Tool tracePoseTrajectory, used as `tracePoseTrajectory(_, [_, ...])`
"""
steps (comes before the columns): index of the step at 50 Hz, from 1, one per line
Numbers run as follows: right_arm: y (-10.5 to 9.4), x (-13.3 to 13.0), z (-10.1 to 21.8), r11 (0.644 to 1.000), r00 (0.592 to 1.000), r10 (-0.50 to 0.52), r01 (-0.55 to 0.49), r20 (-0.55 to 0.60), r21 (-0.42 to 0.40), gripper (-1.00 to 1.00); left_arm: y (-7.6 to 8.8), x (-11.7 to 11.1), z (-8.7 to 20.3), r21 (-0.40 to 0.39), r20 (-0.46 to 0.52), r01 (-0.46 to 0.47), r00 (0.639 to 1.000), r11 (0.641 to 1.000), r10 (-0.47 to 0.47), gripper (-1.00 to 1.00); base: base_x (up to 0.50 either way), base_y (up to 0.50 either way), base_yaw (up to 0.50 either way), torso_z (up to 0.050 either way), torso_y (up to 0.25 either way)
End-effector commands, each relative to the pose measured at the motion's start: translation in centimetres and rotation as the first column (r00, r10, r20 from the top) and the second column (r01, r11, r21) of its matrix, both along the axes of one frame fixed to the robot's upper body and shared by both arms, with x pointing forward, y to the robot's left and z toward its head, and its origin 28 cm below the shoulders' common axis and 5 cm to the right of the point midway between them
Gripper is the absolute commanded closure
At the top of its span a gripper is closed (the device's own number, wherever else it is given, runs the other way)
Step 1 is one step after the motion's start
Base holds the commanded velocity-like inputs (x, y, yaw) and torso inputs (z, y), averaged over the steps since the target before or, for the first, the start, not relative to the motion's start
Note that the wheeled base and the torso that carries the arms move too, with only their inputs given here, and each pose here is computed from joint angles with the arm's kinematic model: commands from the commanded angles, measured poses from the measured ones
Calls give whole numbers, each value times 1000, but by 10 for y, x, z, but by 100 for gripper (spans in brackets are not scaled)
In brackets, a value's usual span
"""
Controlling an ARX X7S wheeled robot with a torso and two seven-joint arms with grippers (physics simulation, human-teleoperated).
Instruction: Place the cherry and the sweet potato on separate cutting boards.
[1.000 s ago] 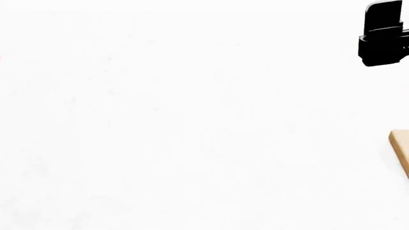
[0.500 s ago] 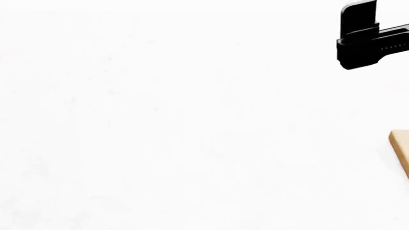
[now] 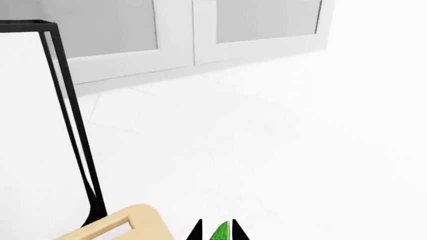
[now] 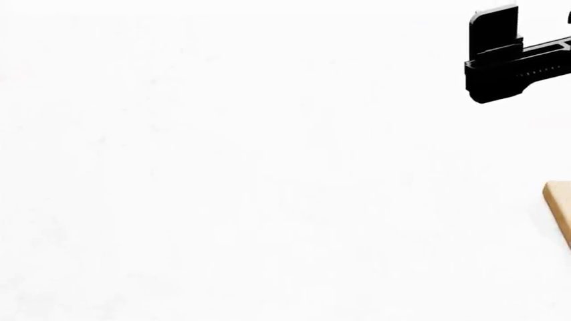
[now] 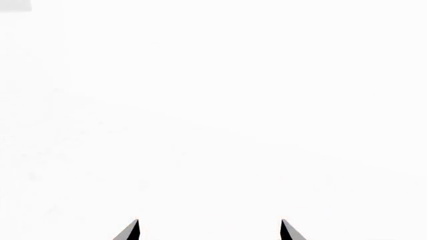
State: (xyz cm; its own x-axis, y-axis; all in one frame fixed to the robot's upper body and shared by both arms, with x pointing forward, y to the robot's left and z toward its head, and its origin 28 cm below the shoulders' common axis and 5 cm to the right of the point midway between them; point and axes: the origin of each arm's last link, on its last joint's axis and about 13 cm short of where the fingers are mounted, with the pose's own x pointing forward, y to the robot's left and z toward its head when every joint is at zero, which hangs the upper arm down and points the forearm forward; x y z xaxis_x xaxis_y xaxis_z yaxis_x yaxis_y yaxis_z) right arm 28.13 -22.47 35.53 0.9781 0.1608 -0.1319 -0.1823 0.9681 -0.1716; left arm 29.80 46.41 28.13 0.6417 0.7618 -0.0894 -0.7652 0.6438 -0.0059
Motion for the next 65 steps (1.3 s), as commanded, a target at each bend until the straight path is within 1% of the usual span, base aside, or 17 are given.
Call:
tracePoseTrajectory(1, [0,0,0,1000,1000,3,-3,-7,1,-100,12,-9,-24,-39,-38,-48,998,998,47,100,0,0,0,0,0])
tracePoseTrajectory(5, [0,0,0,1000,1000,2,-2,-11,3,-100,13,-7,-38,-65,-63,-34,998,997,30,100,0,0,0,0,0])
tracePoseTrajectory(7, [0,0,0,1000,1000,1,-1,-13,5,-100,16,-7,-44,-73,-69,-37,997,997,32,100,0,0,0,0,0])
tracePoseTrajectory(14, [0,0,0,1000,1000,2,-2,-19,6,-100,12,-4,-65,-98,-99,-48,994,994,39,100,0,0,0,0,0])
tracePoseTrajectory(20, [0,0,0,1000,1000,2,-1,-25,5,-100,14,-6,-82,-115,-131,-68,990,991,52,100,0,0,0,0,0])
tracePoseTrajectory(23, [0,0,0,1000,1000,1,0,-25,7,-100,18,-7,-83,-121,-134,-68,990,990,52,100,0,0,0,0,0])
tracePoseTrajectory(28, [0,0,0,1000,999,2,-2,-32,7,-100,14,-6,-87,-117,-142,-81,988,990,64,100,0,0,0,0,0])
tracePoseTrajectory(33, [0,-1,0,1000,999,1,-1,-38,13,-100,20,-11,-94,-133,-157,-108,984,985,86,100,0,0,0,0,0])
tracePoseTrajectory(35, [0,-1,0,1000,999,0,0,-38,14,-100,20,-11,-95,-147,-157,-105,984,984,81,100,0,0,0,0,0])
tracePoseTrajectory(40, [0,-1,0,1000,999,2,-1,-39,14,-100,23,-11,-92,-149,-156,-96,985,984,72,100,0,0,0,0,0])
tracePoseTrajectory(43, [0,-1,0,1000,999,-1,1,-41,16,-100,21,-10,-92,-156,-154,-92,986,983,68,100,0,0,0,0,0])
tracePoseTrajectory(44, [0,-1,0,1000,999,-1,2,-42,17,-100,20,-10,-92,-156,-154,-95,986,983,71,-100,0,0,0,0,0])
tracePoseTrajectory(56, [0,-1,0,1000,999,-1,2,-50,19,-100,16,-8,-79,-141,-131,-71,990,987,53,-100,0,0,0,0,0])
tracePoseTrajectory(58, [0,-1,0,1000,999,-2,3,-51,21,-100,15,-9,-74,-136,-108,-75,992,988,61,-100,0,0,0,0,0])
tracePoseTrajectory(62, [0,-1,0,1000,998,-1,2,-55,19,-100,13,-12,-52,-130,-50,-44,998,990,38,-100,0,0,0,0,0])
tracePoseTrajectory(64, [0,-1,0,1000,999,-1,2,-53,20,-100,13,-16,-34,-103,-14,-35,999,994,33,-100,0,0,0,0,0])
tracePoseTrajectory(65, [0,-1,0,1000,999,-1,2,-54,19,-100,12,-16,-30,-92,-11,-33,999,995,33,-100,0,0,0,0,0])
